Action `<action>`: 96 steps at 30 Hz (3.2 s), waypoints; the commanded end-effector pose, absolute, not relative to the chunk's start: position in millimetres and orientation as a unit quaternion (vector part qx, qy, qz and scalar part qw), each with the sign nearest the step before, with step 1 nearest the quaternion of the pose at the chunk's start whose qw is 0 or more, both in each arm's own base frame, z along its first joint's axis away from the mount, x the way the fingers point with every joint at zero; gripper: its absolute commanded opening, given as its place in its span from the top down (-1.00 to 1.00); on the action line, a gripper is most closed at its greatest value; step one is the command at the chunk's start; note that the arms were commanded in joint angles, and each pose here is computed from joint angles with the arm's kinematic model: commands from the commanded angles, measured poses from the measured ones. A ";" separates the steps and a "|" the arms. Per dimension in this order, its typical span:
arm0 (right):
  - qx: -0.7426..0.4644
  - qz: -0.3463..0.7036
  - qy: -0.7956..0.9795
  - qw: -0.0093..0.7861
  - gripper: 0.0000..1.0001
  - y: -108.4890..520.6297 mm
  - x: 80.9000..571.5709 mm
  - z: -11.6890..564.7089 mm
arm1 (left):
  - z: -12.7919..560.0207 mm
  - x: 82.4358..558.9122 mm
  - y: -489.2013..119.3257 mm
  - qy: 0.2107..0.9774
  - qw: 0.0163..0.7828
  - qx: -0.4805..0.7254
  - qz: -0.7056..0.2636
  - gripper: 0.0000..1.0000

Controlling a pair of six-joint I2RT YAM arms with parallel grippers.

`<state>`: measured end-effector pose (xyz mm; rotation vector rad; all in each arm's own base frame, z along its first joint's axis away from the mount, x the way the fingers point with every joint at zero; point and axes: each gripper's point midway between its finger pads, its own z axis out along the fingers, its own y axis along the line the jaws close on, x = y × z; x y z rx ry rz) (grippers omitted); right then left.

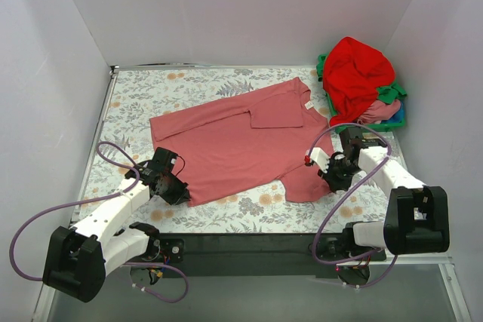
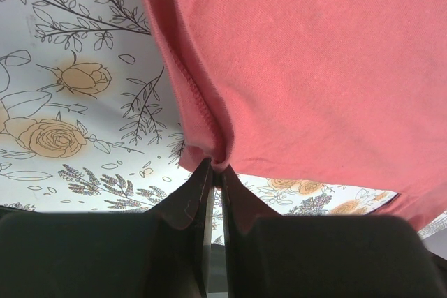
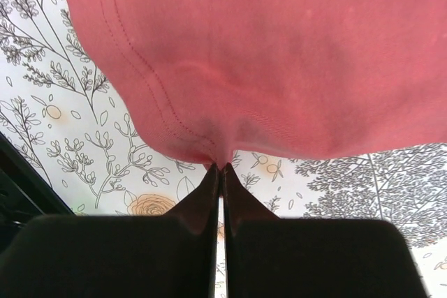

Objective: Fold and stack the t-shirts
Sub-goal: Fold the tshirt

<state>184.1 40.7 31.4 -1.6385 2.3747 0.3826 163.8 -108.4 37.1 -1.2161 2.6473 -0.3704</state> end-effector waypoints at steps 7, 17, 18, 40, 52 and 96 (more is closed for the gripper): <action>-0.556 0.151 0.802 0.157 0.97 56.6 206.7 57.9 | 47.9 170.5 -109.9 0.895 0.116 -0.408 -0.138 1.00; -0.555 0.156 0.795 0.188 0.97 66.4 223.2 76.4 | 52.8 173.5 -110.9 0.895 0.120 -0.405 -0.142 1.00; -0.553 0.159 0.795 0.190 0.97 67.6 224.1 77.6 | 53.4 173.9 -111.4 0.895 0.120 -0.406 -0.143 1.00; -0.556 0.169 0.785 0.216 0.97 84.8 249.8 96.8 | 55.3 176.1 -112.4 0.895 0.121 -0.403 -0.145 1.00; -0.555 0.174 0.778 0.237 0.97 96.8 270.0 113.3 | 63.3 185.2 -114.2 0.894 0.132 -0.401 -0.150 1.00; -0.536 0.153 0.759 0.338 0.97 124.7 386.9 182.7 | 54.0 166.9 -77.6 0.827 0.086 -0.545 -0.104 1.00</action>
